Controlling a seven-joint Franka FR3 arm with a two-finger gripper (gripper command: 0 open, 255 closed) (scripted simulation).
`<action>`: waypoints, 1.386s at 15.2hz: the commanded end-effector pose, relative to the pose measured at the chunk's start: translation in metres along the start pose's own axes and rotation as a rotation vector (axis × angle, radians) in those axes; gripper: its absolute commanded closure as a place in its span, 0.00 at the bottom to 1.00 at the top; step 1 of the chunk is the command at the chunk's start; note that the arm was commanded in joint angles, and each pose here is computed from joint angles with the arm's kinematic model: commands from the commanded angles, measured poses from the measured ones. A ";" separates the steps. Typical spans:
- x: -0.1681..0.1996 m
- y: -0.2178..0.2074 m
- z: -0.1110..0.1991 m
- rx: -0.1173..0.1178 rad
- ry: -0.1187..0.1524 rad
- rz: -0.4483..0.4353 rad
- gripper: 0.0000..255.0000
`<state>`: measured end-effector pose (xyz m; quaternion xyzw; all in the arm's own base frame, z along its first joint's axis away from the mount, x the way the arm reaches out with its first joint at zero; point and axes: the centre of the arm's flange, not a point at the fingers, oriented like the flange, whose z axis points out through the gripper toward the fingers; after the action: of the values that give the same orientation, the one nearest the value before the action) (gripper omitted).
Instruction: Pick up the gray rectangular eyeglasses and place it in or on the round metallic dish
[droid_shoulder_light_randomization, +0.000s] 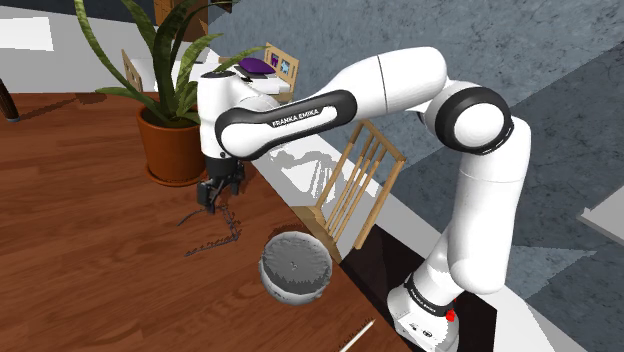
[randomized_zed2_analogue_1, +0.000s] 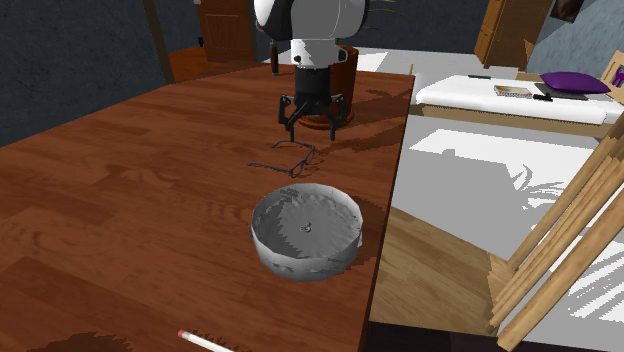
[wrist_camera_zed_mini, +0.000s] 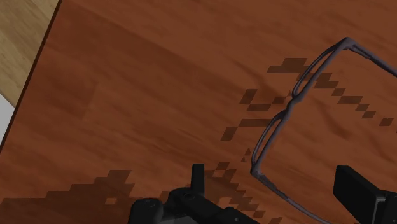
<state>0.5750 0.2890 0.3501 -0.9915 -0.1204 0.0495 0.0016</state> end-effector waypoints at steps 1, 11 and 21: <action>0.000 0.000 0.010 0.000 0.000 0.000 0.00; 0.000 0.000 0.019 0.000 0.000 0.000 1.00; 0.000 -0.001 0.013 0.000 0.000 0.000 1.00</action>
<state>0.5735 0.2892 0.3342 -0.9915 -0.1202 0.0493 0.0016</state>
